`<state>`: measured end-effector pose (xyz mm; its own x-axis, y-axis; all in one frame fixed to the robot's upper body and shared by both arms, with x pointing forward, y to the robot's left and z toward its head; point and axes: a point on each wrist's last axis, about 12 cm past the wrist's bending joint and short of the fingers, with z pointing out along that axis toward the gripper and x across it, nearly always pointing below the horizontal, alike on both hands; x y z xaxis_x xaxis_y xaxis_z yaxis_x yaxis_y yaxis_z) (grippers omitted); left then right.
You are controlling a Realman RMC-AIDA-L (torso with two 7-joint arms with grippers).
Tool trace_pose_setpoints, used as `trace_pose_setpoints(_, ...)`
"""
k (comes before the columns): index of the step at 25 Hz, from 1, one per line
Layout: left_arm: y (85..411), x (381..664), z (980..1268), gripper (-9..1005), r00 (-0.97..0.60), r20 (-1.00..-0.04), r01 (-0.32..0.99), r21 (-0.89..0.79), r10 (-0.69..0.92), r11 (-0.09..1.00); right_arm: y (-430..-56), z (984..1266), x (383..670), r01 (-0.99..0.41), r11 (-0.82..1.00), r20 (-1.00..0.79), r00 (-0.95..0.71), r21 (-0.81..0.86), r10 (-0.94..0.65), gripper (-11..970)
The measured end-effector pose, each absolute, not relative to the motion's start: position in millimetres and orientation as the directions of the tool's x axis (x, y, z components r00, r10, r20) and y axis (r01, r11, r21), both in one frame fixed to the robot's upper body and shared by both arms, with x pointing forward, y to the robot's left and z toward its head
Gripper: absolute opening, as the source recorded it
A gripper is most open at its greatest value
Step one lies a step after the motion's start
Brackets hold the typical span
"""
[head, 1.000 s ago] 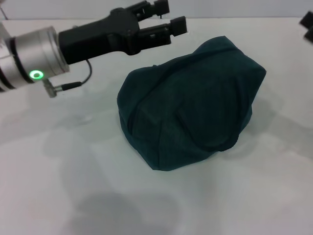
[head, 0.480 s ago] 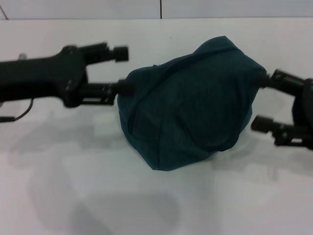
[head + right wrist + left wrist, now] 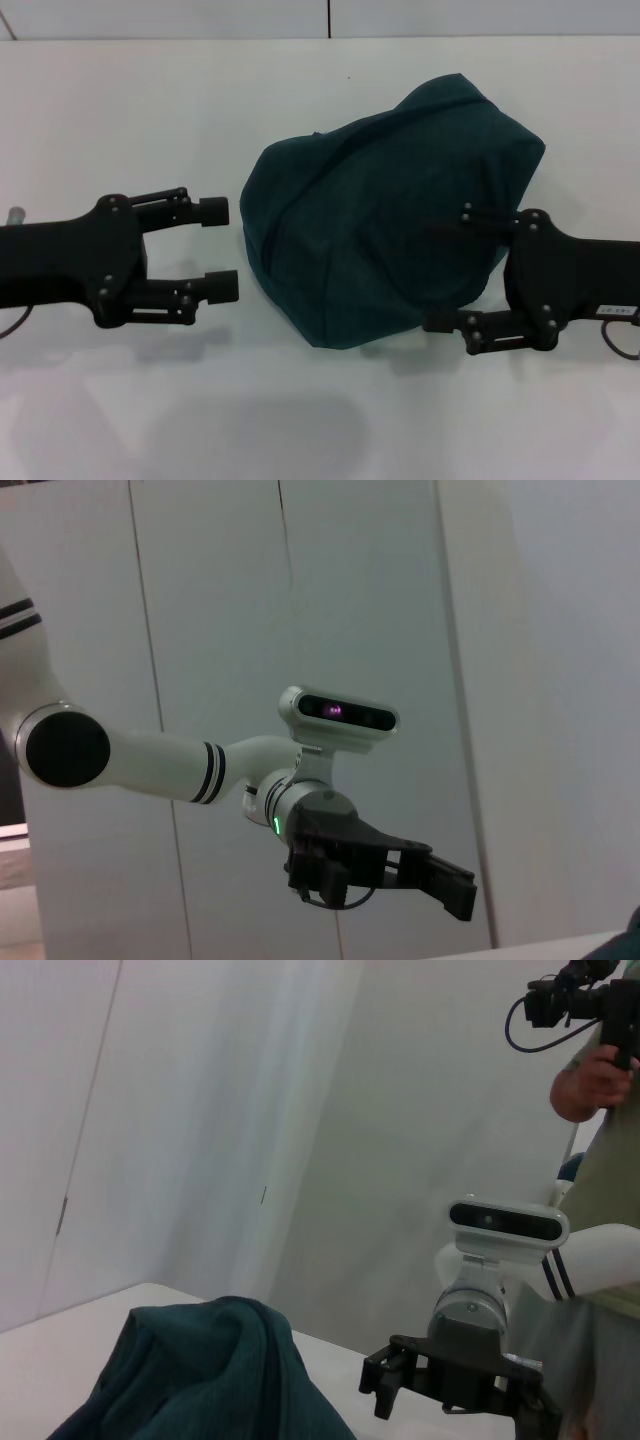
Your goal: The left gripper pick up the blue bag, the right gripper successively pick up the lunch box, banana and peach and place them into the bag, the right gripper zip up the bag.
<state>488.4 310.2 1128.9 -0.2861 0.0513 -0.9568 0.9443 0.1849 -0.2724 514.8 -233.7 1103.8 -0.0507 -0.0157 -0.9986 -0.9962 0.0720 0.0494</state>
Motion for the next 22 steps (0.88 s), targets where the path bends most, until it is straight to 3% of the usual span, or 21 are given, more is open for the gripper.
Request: trace_pose_setpoints(22,311.3,477.1,1125.2,872,-0.291,-0.956,0.948,-0.282,0.041,0.149,-224.4,1101.2,516.8,-0.997,0.064,-0.998,-0.052,0.05,-0.034,857)
